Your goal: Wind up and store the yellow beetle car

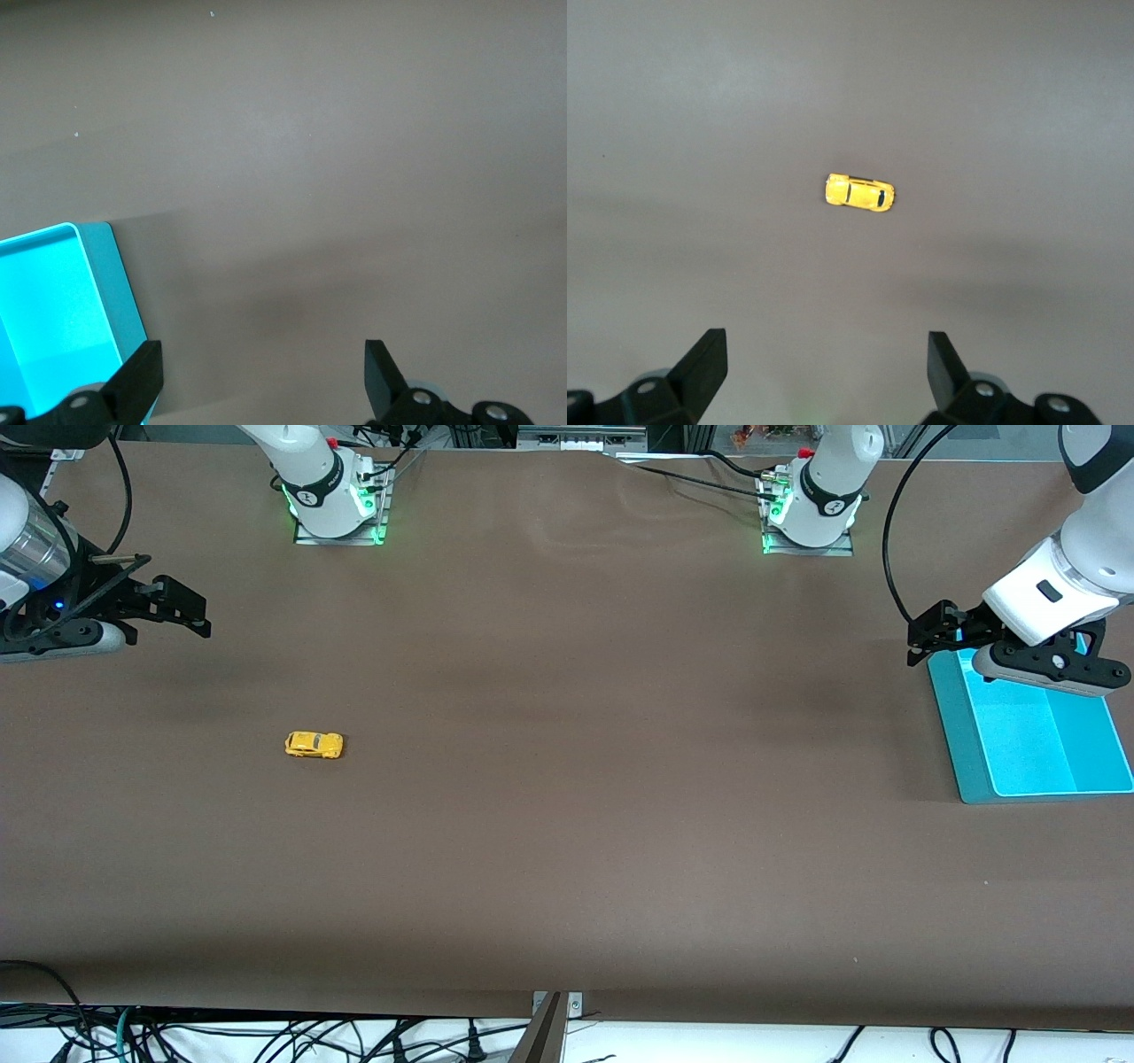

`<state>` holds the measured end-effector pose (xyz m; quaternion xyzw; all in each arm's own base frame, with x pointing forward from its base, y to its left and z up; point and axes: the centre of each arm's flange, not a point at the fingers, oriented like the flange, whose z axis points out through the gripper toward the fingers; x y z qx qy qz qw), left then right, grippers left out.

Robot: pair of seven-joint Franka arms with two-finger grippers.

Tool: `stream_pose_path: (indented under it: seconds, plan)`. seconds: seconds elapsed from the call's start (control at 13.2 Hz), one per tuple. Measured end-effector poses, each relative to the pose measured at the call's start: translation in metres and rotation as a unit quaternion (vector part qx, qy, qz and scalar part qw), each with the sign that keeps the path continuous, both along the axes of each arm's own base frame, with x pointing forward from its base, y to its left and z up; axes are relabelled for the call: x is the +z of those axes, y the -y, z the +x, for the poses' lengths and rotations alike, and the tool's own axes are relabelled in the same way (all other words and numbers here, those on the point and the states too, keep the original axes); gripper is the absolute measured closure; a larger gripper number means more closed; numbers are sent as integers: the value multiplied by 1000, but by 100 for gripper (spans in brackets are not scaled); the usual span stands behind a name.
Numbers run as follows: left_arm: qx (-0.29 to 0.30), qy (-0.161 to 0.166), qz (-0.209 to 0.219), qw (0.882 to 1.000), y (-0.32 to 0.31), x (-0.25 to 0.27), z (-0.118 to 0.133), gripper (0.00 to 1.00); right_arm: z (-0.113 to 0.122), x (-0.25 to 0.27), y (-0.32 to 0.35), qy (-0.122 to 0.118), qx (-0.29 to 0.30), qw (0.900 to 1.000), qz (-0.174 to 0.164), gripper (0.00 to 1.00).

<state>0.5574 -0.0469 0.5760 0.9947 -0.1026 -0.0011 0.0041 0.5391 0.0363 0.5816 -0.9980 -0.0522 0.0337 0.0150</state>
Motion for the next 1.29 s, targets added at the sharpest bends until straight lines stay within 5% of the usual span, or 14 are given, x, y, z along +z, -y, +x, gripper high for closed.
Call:
stream_pose_path:
  seconds: [1.29]
  plan:
    - [0, 0, 0, 1000, 0, 0, 0, 0, -1, -1, 5, -4, 24, 1000, -17, 0]
